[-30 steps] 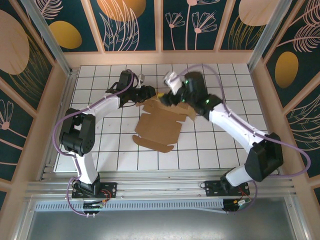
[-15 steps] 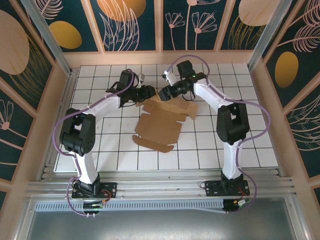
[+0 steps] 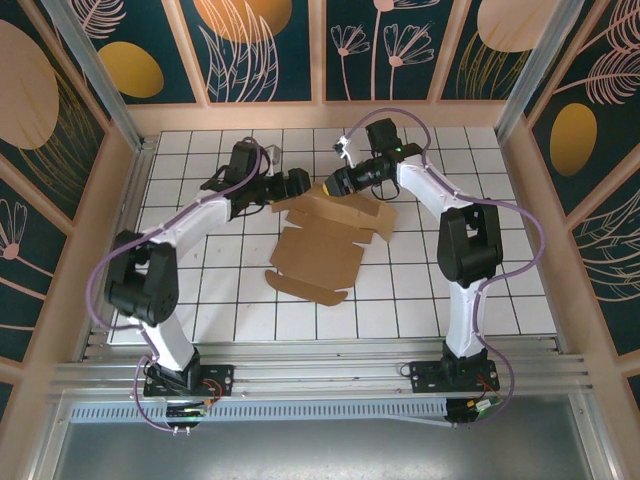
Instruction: Fold the paper box
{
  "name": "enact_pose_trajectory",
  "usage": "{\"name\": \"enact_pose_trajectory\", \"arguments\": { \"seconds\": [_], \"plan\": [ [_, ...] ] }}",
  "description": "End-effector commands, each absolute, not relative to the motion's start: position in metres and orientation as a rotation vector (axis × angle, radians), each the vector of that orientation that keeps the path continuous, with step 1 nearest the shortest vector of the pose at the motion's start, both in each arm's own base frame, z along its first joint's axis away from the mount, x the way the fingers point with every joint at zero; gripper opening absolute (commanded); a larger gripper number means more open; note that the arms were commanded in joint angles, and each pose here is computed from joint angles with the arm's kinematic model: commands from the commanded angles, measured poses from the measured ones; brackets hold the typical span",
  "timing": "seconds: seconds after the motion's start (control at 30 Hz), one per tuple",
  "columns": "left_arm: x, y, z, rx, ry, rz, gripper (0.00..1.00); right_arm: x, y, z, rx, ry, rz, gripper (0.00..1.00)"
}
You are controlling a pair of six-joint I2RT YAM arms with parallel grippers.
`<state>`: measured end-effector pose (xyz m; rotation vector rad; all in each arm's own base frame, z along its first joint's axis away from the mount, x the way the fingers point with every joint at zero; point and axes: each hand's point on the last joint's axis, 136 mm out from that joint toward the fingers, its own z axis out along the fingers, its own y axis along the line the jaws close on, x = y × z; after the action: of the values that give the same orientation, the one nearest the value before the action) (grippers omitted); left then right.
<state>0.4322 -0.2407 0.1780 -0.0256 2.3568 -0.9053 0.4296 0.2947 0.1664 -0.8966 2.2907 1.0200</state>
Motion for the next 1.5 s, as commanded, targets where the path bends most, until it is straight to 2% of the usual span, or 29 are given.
{"name": "enact_pose_trajectory", "arguments": {
  "seconds": [0.0,0.1,0.2,0.27,0.4,0.67,0.93,1.23,1.33,1.37,1.4,1.47],
  "plan": [
    [0.424,-0.215,0.199,0.076,2.256,-0.714,0.91,0.427,0.295,0.169,-0.888,2.291,1.053,0.51],
    [0.41,-0.189,0.184,0.075,2.242,-0.559,0.75,0.429,0.294,0.167,-0.887,2.295,1.04,0.5],
    [0.39,-0.181,0.155,0.118,2.273,-0.532,0.59,0.429,0.293,0.167,-0.89,2.295,1.03,0.49],
    [0.378,-0.188,0.132,0.147,2.325,-0.594,0.55,0.429,0.294,0.166,-0.89,2.296,1.028,0.49],
    [0.373,-0.215,0.096,0.138,2.442,-0.791,0.53,0.431,0.292,0.163,-0.886,2.306,1.012,0.49],
    [0.418,-0.228,0.075,0.156,2.393,-0.755,0.5,0.428,0.29,0.161,-0.882,2.317,1.004,0.49],
    [0.447,-0.228,0.04,0.194,2.423,-0.634,0.56,0.425,0.289,0.161,-0.89,2.315,1.006,0.49],
    [0.448,-0.248,0.027,0.232,2.442,-0.771,0.59,0.426,0.29,0.159,-0.872,2.317,1.014,0.52],
    [0.444,-0.254,0.029,0.249,2.436,-0.824,0.5,0.428,0.291,0.159,-0.857,2.319,1.016,0.52],
    [0.443,-0.255,0.031,0.255,2.43,-0.837,0.46,0.428,0.291,0.158,-0.855,2.321,1.017,0.51],
    [0.441,-0.257,0.033,0.27,2.423,-0.855,0.37,0.429,0.29,0.157,-0.85,2.323,1.014,0.51],
    [0.438,-0.262,0.039,0.302,2.412,-0.891,0.3,0.43,0.29,0.157,-0.841,2.326,1.008,0.51]
  ]
}}
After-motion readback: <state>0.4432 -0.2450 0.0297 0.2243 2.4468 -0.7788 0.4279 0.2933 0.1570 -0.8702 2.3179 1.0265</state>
